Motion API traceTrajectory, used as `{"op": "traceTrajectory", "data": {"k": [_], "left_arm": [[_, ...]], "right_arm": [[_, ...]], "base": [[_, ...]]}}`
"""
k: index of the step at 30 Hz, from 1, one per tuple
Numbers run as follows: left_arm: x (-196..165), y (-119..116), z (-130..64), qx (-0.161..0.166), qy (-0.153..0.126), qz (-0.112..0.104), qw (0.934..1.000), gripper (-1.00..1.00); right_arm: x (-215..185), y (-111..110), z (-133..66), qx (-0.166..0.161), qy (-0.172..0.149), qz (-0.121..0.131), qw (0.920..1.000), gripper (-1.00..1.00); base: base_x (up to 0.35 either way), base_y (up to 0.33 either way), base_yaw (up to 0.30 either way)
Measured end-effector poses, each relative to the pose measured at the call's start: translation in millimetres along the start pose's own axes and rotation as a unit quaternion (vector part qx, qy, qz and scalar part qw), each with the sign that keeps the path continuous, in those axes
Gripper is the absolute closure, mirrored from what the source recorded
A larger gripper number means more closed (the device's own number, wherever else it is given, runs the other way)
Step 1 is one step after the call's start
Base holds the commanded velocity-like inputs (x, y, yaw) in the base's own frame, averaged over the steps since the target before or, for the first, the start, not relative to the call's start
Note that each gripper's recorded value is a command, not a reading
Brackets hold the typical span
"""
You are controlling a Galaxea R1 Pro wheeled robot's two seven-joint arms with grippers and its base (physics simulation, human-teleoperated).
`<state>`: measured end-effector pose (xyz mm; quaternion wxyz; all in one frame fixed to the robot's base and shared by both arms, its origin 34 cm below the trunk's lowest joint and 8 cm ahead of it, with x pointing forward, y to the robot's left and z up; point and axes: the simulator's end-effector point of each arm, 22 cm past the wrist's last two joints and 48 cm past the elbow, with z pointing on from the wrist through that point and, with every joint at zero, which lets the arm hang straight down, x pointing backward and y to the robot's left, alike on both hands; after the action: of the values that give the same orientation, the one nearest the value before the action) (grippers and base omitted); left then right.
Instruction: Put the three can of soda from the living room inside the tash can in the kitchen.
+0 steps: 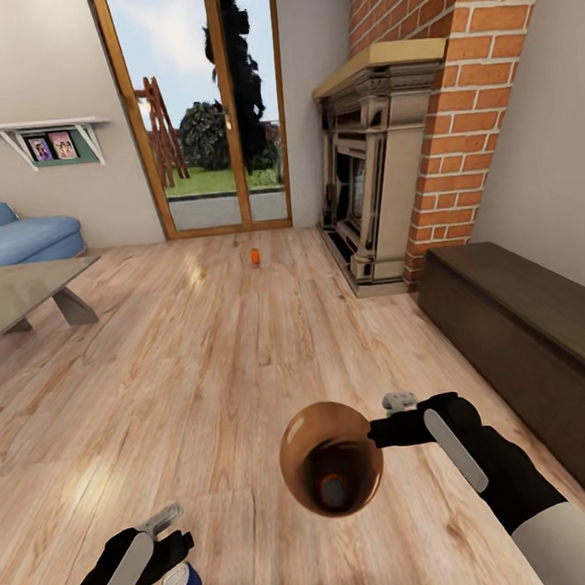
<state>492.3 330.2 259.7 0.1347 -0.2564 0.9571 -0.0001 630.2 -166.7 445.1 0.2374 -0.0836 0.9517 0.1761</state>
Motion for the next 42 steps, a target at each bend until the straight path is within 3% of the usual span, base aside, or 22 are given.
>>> {"op": "traceTrajectory", "data": {"k": [7,11,15,20,24,28,32,38,42], "left_arm": [[-4.2,5.9,11.8,-0.012,0.009,0.0,0.9999,-1.0],[-1.2,8.7,18.0,-0.015,0.012,0.004,0.9998,-1.0],[3.4,11.8,26.6,-0.018,0.011,0.031,0.9993,-1.0],[12.5,18.1,40.4,-0.016,0.011,0.034,0.9992,-1.0],[9.9,16.5,46.0,-0.012,0.01,0.033,0.9993,-1.0],[1.4,20.0,55.2,-0.019,0.013,0.026,0.9994,-1.0],[6.1,24.8,68.2,-0.021,0.022,0.016,0.9994,-1.0],[16.0,29.6,78.6,-0.025,0.034,0.014,0.999,-1.0],[21.6,31.9,84.1,-0.027,0.041,0.014,0.9987,-1.0]], "right_arm": [[-0.8,-14.5,3.3,0.003,0.001,0.004,1.0,1.0],[26.3,-43.6,26.1,0.02,0.049,0.037,0.9979,1.0],[34.7,-67.1,38.3,0.041,0.076,0.052,0.9949,1.0],[40.7,-61.4,49.2,0.016,0.087,0.078,0.993,1.0],[45.9,-59.5,55.7,0.009,0.092,0.083,0.9922,1.0],[38.6,-57.2,55.9,0.006,0.082,0.072,0.994,1.0],[23.6,-68.7,42.8,0.002,0.059,0.066,0.9961,1.0],[18.0,-66.2,38.0,-0.033,0.049,0.085,0.9947,1.0],[20.6,-72.8,40.4,-0.026,0.051,0.078,0.9953,1.0]], "base": [[-0.001,0.0,0.0],[0.0,0.0,0.0],[0.0,0.0,0.0],[0.0,0.0,0.0],[0.0,0.0,0.0],[0.0,0.0,0.0],[0.0,0.0,0.0],[0.0,0.0,0.0],[0.0,0.0,0.0]]}}
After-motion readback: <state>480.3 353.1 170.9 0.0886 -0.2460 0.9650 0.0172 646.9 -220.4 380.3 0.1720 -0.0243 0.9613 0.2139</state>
